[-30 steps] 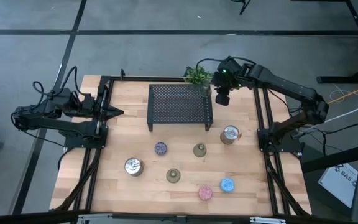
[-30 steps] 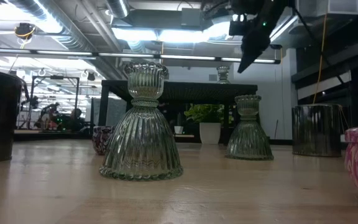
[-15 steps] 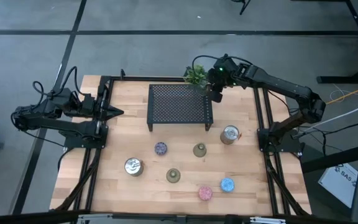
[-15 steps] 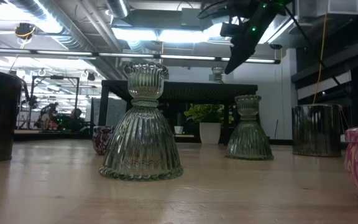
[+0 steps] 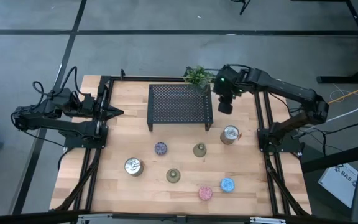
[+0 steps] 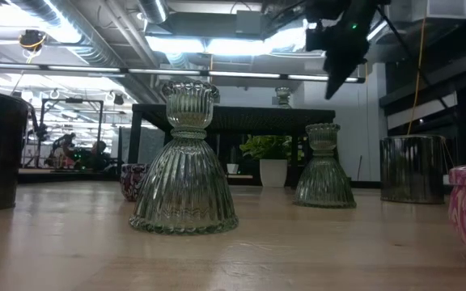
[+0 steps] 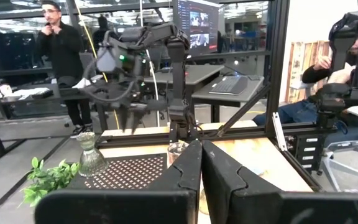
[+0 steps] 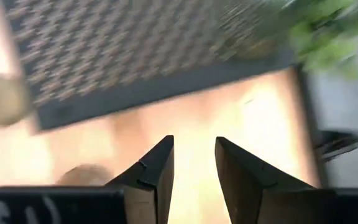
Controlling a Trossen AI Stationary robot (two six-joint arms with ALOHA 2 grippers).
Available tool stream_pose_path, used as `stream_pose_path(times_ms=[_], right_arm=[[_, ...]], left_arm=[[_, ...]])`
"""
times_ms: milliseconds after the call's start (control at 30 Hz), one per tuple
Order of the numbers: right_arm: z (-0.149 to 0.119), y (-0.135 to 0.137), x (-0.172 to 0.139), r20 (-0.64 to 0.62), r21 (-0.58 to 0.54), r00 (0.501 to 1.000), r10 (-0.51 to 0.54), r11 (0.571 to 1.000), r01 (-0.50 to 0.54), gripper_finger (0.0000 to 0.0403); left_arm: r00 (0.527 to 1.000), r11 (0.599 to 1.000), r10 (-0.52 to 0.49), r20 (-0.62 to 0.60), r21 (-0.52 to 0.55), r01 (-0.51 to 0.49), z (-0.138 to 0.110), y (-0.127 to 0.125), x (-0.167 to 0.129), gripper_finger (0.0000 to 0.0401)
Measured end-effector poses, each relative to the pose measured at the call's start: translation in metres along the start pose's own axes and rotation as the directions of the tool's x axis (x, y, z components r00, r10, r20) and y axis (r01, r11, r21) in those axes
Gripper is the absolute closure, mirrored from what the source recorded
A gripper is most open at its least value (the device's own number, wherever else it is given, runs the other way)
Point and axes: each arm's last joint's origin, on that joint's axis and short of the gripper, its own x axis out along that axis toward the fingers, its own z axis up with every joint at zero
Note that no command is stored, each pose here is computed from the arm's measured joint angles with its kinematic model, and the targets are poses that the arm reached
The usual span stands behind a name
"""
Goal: Pick & Place candle stick holders
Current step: Put the top transparent green glass candle holder aligned with the other transparent glass candle holder on the shelf
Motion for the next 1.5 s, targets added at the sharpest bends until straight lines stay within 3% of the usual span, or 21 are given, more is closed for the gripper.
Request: stream_pose_path(times_ms=[200,467,700,933,1233,1500], right_arm=[[-0.008,0.029,-0.014,-0.011,0.027,0.986,0.167,0.986,-0.167,0.0285],[-0.005,0.071,-0.018,0.03,0.065,0.971,0.238,0.969,-0.24,0.0284],[-0.013,0.12,-0.013,-0.008,0.017,0.935,0.355,0.935,-0.355,0.0284],[-0.015,0.165,-0.021,0.076,-0.056,0.895,0.44,0.898,-0.437,0.0284],[-0.023,0.21,-0.02,0.269,-0.164,0.865,0.424,0.905,-0.393,0.0284],[-0.019,0.218,-0.022,0.383,-0.171,0.829,0.408,0.913,-0.37,0.0284]], left_arm=[[1.0,1.0,0.0,0.0,0.0,0.0,0.0,0.0,0.0,0.0395],[1.0,1.0,0.0,0.0,0.0,0.0,0.0,0.0,0.0,0.0395],[1.0,1.0,0.0,0.0,0.0,0.0,0.0,0.0,0.0,0.0393],[1.0,1.0,0.0,0.0,0.0,0.0,0.0,0.0,0.0,0.0395],[1.0,1.0,0.0,0.0,0.0,0.0,0.0,0.0,0.0,0.0396],[1.0,1.0,0.0,0.0,0.0,0.0,0.0,0.0,0.0,0.0394]])
